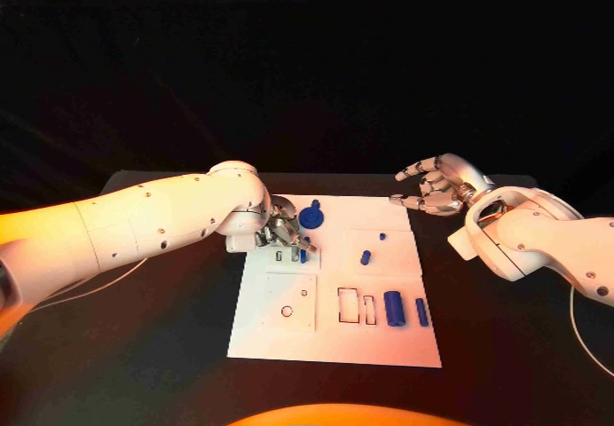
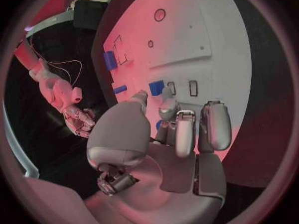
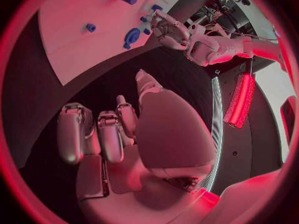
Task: Assemble the parts on the task board
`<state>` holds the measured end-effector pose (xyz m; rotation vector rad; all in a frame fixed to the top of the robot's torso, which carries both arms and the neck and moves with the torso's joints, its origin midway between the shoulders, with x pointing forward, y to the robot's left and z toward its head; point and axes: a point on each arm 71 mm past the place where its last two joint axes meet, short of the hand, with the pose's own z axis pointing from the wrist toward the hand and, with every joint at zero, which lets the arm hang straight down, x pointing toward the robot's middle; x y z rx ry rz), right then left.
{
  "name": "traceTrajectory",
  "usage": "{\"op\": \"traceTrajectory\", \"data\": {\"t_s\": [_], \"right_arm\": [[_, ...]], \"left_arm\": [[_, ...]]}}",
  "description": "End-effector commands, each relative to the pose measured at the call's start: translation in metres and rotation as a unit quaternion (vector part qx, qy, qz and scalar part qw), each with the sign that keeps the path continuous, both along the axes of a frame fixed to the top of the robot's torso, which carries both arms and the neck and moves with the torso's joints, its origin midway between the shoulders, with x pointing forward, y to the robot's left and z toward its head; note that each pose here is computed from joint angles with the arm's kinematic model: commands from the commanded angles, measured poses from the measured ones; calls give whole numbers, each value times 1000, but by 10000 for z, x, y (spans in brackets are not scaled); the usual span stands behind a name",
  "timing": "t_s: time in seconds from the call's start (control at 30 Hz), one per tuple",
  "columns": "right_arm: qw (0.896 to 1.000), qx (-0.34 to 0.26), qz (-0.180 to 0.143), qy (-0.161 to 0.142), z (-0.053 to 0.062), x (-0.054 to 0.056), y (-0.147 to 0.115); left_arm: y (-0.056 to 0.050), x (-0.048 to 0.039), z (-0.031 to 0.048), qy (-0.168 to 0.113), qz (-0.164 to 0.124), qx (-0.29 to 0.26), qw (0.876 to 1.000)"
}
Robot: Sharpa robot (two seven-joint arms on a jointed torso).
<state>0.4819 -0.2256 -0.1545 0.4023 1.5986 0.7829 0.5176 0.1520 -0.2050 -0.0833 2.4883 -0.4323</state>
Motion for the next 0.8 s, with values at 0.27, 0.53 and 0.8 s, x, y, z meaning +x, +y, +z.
{"op": "traceTrajectory", "data": {"t_s": [0.27, 0.53, 0.8], "right_arm": [[1000, -3, 5, 0, -2, 3, 15], [1000, -4, 5, 1, -7, 13, 22], [1000, -5, 5, 1, -16, 23, 33]], "left_arm": [[-41, -31, -24, 14, -15, 6, 1000], [-44, -32, -26, 15, -13, 2, 1000], [-52, -38, -29, 22, -8, -8, 1000]]}}
